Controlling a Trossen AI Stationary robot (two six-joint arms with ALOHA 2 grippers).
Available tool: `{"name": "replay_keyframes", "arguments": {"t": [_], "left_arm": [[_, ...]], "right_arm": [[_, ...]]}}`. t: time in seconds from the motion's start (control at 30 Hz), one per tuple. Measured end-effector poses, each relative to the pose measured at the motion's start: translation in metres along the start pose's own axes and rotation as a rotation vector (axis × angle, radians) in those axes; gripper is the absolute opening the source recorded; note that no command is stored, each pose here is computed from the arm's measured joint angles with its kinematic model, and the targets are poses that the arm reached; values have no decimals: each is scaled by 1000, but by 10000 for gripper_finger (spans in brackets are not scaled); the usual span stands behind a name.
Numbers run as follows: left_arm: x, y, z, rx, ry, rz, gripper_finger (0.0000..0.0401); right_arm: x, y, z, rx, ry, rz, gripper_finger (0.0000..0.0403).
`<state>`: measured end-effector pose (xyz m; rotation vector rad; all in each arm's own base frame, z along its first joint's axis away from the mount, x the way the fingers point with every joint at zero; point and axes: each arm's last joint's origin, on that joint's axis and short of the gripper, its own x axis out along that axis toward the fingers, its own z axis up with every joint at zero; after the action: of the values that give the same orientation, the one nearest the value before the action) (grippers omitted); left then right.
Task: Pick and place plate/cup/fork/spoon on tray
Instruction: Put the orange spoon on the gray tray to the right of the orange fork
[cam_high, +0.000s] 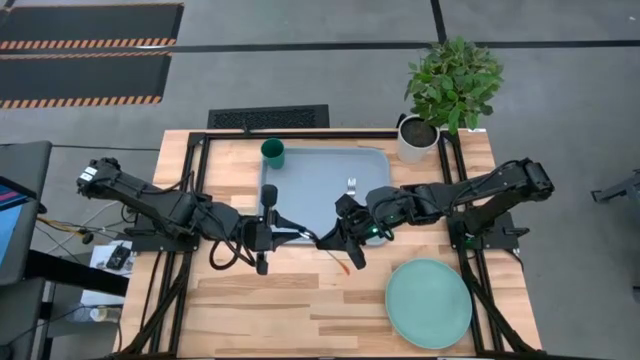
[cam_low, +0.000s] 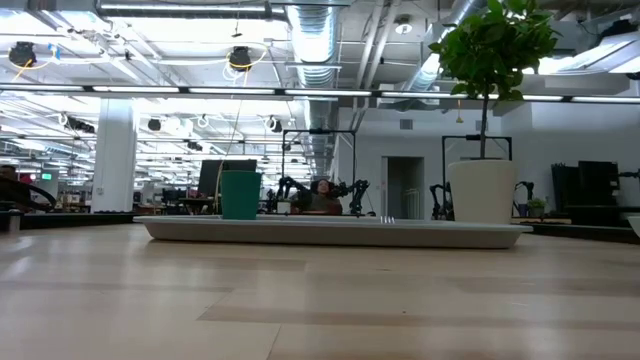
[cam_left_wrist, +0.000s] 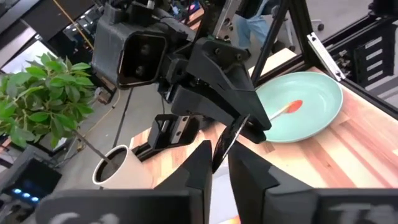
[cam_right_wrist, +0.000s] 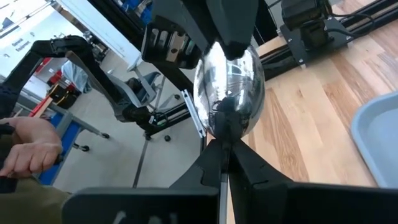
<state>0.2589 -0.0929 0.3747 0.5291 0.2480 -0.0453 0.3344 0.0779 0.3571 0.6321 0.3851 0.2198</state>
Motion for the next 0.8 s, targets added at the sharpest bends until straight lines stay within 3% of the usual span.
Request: {"name": "replay_keyframes", "arguments": {"t": [0.37,0.6,0.8], "left_arm": [[0,1,0,-30,2,13,2],[-1,1,-6,-153,80,84,0],[0,0,-10,-258,113,73,0]], "right_arm": [[0,-3,2,11,-2,-11,36],[-7,-11,10,1,-19,-46,114],[-22,-20,17,3,0,-106,181]]}}
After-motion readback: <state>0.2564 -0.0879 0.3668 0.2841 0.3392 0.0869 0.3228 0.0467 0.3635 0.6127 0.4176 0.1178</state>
